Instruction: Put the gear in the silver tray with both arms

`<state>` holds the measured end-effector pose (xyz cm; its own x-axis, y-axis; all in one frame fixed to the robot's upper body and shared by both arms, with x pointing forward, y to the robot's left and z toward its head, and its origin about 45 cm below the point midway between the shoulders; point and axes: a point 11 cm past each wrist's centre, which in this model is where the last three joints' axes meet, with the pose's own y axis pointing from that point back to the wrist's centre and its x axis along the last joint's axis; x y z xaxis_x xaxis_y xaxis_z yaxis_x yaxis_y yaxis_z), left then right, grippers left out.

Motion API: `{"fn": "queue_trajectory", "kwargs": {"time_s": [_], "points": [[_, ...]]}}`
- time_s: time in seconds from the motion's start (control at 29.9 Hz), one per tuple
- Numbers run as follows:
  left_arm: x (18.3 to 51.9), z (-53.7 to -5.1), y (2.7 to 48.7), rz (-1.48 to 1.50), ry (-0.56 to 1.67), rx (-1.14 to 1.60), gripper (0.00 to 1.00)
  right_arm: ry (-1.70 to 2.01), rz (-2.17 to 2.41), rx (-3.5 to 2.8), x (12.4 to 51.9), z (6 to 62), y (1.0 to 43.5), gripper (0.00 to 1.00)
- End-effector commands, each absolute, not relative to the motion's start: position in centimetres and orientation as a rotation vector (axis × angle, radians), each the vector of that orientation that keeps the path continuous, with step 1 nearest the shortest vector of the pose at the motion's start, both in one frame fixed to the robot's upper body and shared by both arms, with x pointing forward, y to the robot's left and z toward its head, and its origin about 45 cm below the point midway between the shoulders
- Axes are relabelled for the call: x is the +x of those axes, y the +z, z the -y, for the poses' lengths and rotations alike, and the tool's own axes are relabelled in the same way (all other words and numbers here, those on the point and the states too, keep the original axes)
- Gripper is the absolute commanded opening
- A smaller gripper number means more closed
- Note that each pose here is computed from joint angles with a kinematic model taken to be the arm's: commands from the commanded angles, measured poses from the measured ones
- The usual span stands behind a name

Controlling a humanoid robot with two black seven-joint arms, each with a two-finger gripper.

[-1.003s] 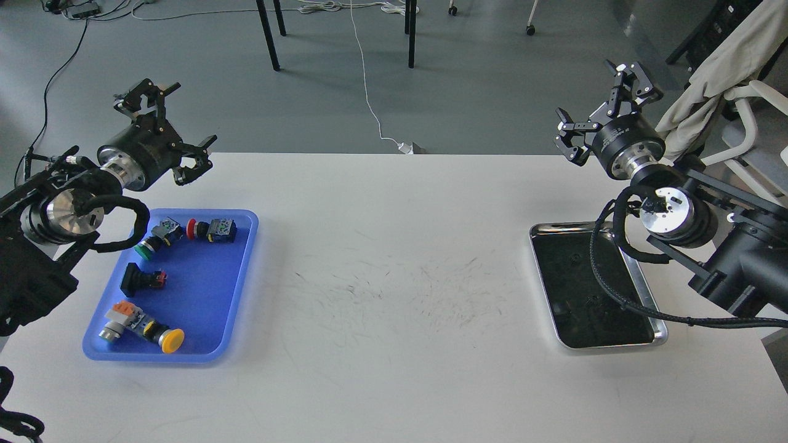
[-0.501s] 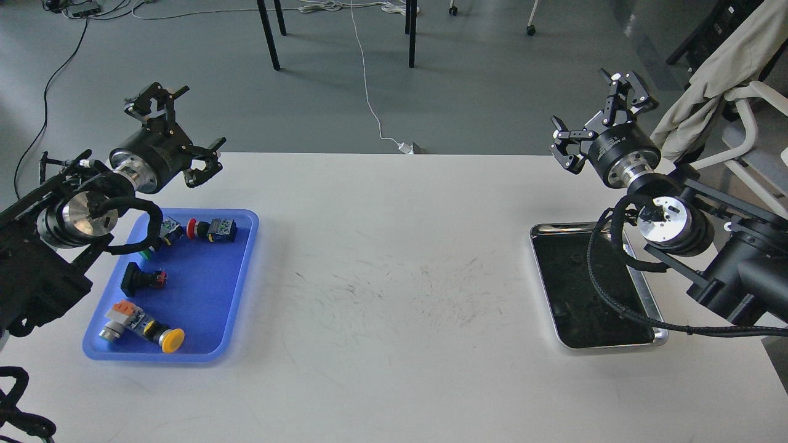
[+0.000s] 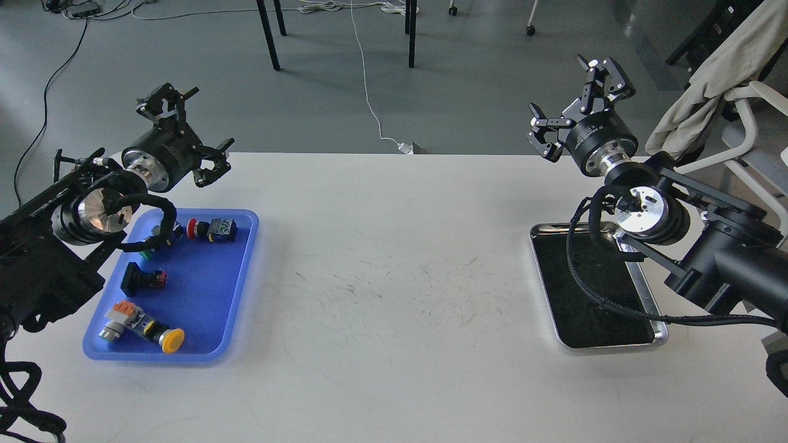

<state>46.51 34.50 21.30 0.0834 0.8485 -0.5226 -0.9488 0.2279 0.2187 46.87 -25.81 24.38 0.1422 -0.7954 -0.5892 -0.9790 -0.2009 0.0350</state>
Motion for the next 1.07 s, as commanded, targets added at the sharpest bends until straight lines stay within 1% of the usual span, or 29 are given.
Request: {"fn": "queue_trajectory", "kwargs": {"time_s": [0.0, 0.07, 0.13, 0.33, 0.6, 0.8, 1.04], "points": [[46.5, -34.6, 21.2, -0.622, 1.356, -0.193, 0.99, 0.686, -1.741, -2.059, 47.2, 26.7, 24.3, 0.99], [46.5, -34.9, 21.3, -0.618, 1.361, -0.188, 0.99, 0.643, -1.756, -2.044, 48.0, 27.4, 25.4, 0.99], [46.5, -35.1, 21.3, -0.617, 1.364, -0.191, 0.99, 0.641, -1.743, -2.049, 48.2, 26.9, 25.6, 0.99], [46.5, -35.3, 21.3, -0.618, 1.372, -0.195, 0.99, 0.662, -1.744, -2.039, 48.4, 25.5, 24.9, 0.99], [46.5, -36.0, 21.7, -0.6, 1.375, -0.184, 0.99, 0.672, -1.758, -2.014, 48.1, 26.3, 24.4, 0.99], [46.7, -36.1, 22.0, -0.594, 1.382, -0.185, 0.99, 0.707, -1.794, -1.991, 47.4, 27.1, 22.7, 0.99], [46.9, -36.4, 22.4, -0.584, 1.385, -0.189, 0.99, 0.726, -1.793, -1.95, 47.2, 27.6, 22.5, 0.99]]}}
